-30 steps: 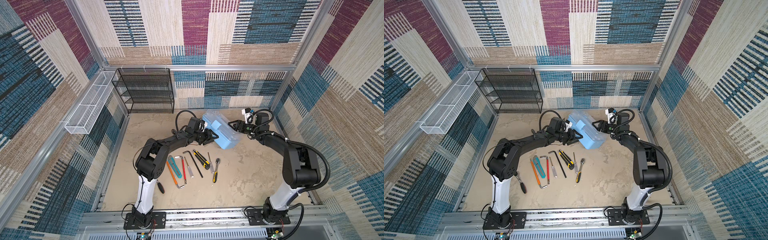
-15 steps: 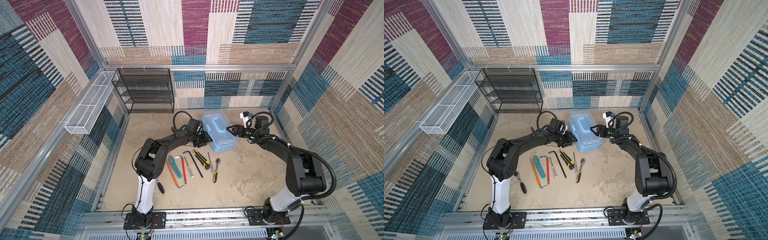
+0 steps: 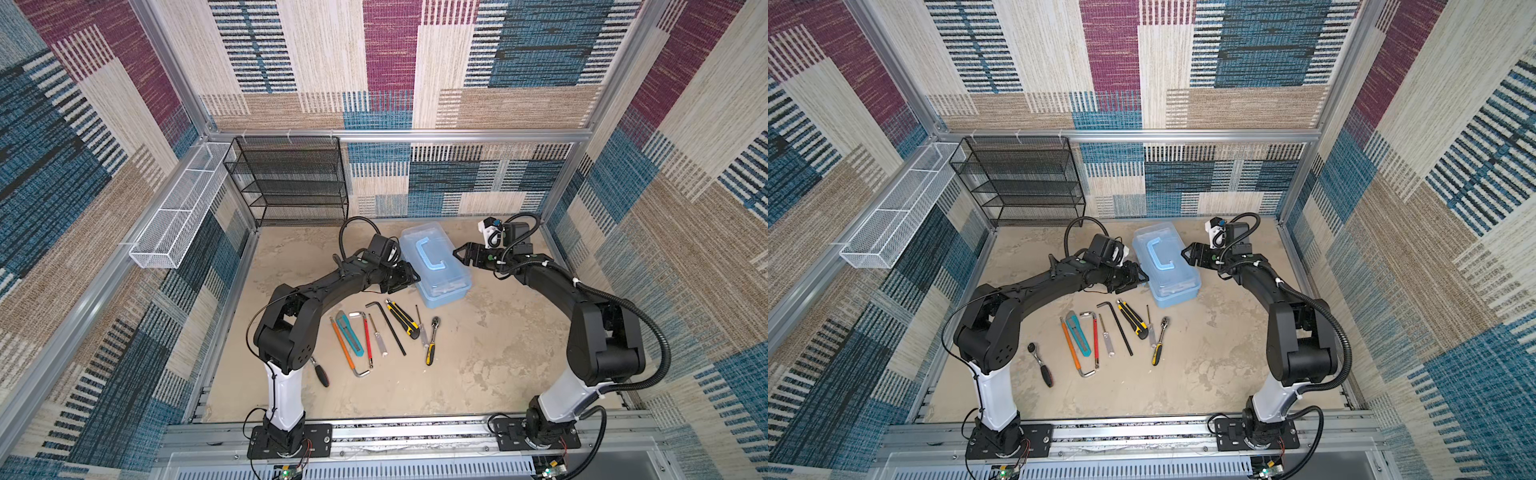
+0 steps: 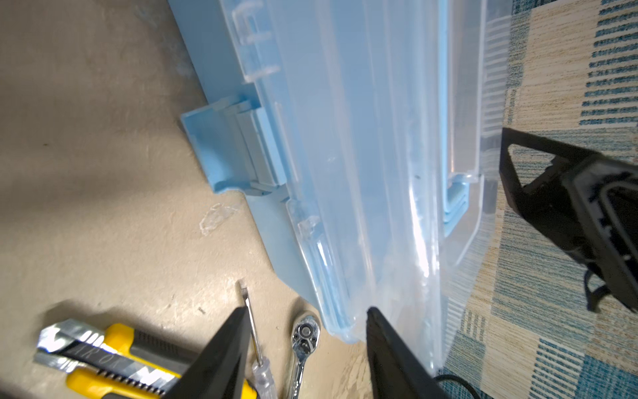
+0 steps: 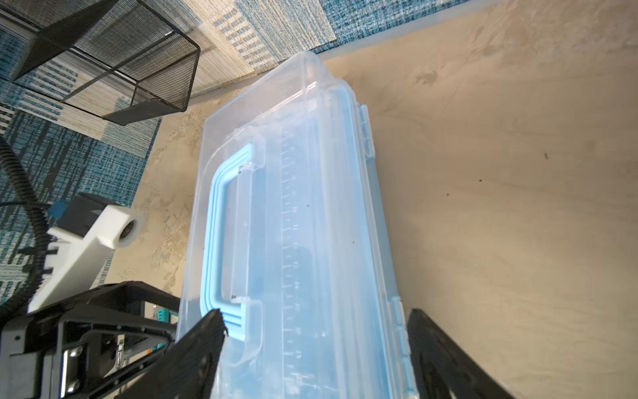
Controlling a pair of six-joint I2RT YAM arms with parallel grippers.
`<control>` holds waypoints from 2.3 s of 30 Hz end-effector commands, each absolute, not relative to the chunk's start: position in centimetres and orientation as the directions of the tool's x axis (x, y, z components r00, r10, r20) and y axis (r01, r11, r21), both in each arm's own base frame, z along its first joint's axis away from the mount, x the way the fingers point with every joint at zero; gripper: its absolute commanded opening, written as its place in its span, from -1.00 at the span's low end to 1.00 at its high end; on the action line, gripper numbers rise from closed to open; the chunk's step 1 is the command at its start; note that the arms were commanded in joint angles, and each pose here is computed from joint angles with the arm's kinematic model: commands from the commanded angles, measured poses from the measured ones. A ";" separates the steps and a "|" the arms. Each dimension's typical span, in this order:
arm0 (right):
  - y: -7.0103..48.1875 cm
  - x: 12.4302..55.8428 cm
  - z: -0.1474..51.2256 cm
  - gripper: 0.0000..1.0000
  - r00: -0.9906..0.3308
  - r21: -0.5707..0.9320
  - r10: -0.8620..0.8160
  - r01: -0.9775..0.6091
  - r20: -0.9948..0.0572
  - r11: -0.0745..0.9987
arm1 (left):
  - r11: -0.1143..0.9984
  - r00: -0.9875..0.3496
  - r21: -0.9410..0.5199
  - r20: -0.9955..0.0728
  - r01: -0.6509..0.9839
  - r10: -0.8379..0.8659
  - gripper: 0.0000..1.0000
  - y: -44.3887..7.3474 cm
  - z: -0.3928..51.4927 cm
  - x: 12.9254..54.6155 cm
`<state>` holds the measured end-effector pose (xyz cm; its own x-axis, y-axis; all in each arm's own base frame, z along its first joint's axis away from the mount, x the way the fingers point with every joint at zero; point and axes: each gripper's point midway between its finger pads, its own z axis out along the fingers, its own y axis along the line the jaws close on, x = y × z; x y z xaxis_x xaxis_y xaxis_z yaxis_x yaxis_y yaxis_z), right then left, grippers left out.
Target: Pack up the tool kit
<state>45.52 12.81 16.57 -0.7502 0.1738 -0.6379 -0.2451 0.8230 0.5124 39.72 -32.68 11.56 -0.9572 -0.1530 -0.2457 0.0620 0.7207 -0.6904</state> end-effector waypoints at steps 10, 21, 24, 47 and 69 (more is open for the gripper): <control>15.3 48.3 15.2 0.84 -0.742 0.301 0.003 -0.268 -0.671 0.915 | 0.702 -0.954 -0.711 -0.240 0.047 -0.179 0.12 -32.4 11.5 40.1; 17.6 48.9 13.5 0.89 -0.745 0.208 -0.109 -0.319 -0.658 0.925 | 0.733 -0.957 -0.679 -0.234 0.036 -0.170 0.18 -31.7 10.9 39.7; 17.5 48.9 12.9 0.89 -0.753 0.189 -0.118 -0.308 -0.647 0.932 | 0.734 -0.958 -0.678 -0.230 0.034 -0.169 0.19 -31.7 10.7 39.7; 17.8 47.2 13.3 0.41 -0.802 0.446 -0.012 -0.344 -0.597 0.826 | 0.659 -0.945 -0.748 -0.265 0.078 -0.190 0.20 -32.3 14.0 40.6; 14.9 45.6 17.9 0.36 -0.816 0.766 0.242 -0.327 -0.524 0.554 | 0.555 -0.933 -0.822 -0.288 0.126 -0.215 0.20 -33.4 16.3 40.8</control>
<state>45.70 14.40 15.46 -0.8290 0.2150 -0.5162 -0.2761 0.6454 0.7122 40.44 -32.76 14.77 -0.9411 -0.2123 -0.2633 0.0871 0.6001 -0.7951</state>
